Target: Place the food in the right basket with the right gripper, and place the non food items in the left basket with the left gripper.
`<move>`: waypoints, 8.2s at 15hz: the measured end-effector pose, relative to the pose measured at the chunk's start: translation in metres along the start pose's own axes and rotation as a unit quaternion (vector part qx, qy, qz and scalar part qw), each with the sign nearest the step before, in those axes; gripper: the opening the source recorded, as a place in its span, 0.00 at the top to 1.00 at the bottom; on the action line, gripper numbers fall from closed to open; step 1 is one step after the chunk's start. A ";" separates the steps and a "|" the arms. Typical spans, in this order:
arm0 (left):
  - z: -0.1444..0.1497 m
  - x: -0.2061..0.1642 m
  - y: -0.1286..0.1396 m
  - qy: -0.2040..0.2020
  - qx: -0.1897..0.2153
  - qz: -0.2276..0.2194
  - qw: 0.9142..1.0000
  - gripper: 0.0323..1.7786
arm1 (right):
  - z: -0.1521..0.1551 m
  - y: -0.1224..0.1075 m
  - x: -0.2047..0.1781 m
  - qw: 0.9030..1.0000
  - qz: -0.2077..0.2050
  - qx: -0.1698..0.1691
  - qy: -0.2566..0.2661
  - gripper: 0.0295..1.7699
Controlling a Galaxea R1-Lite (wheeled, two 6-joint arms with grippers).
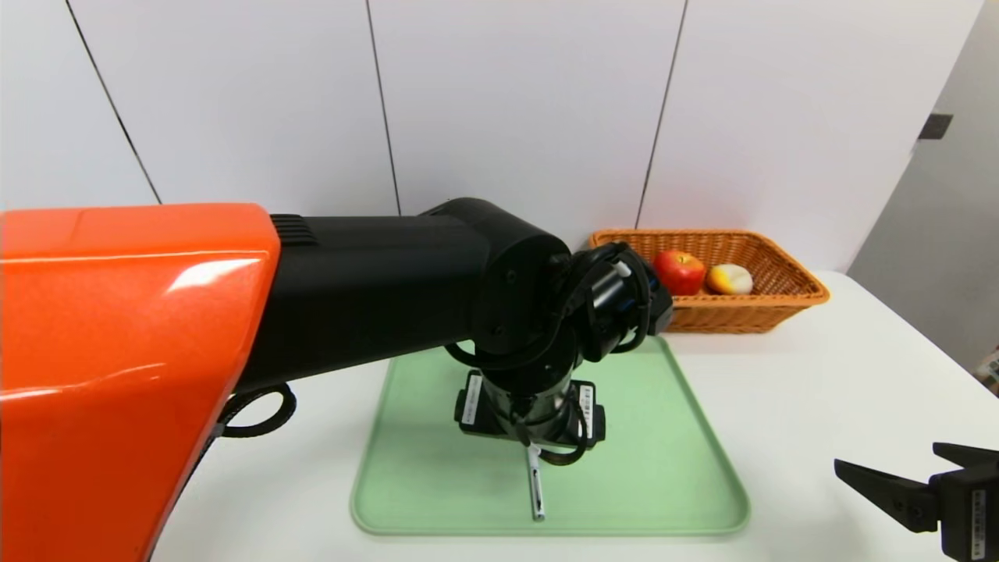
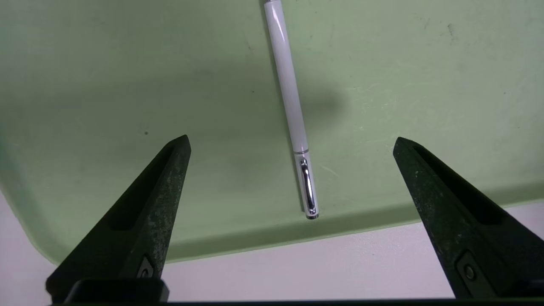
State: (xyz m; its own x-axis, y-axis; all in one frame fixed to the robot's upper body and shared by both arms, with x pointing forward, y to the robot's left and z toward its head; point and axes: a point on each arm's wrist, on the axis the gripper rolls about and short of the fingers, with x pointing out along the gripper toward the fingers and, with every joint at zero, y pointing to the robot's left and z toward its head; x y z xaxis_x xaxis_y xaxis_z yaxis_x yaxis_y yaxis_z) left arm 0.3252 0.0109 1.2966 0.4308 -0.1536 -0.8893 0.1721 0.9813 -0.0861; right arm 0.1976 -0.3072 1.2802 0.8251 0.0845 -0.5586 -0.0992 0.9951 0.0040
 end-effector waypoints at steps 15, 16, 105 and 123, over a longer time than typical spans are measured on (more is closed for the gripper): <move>0.005 0.031 0.002 0.025 -0.024 0.008 0.999 0.05 | -0.005 -0.001 -0.002 1.000 0.000 -0.002 0.001 0.04; 0.005 0.032 0.002 0.025 -0.025 0.009 0.999 0.05 | -0.005 -0.001 -0.001 1.000 0.000 -0.002 0.002 0.04; 0.165 -0.034 0.208 -0.379 -0.220 0.059 0.897 0.30 | 0.006 0.000 -0.007 0.999 0.004 -0.041 -0.024 0.04; -0.125 -0.226 0.280 -0.443 -0.041 0.210 0.871 0.07 | 0.110 -0.014 -0.009 0.955 0.020 -0.108 -0.275 0.04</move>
State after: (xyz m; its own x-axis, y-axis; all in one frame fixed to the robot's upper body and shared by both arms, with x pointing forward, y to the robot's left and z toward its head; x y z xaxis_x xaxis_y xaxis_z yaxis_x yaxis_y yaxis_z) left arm 0.1656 0.3350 1.4176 0.9611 0.2270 -0.1575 -0.2134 0.9719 0.0989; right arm 0.2525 -0.3165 1.3769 0.9798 0.1957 -0.0403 -0.1998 0.9615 -0.1887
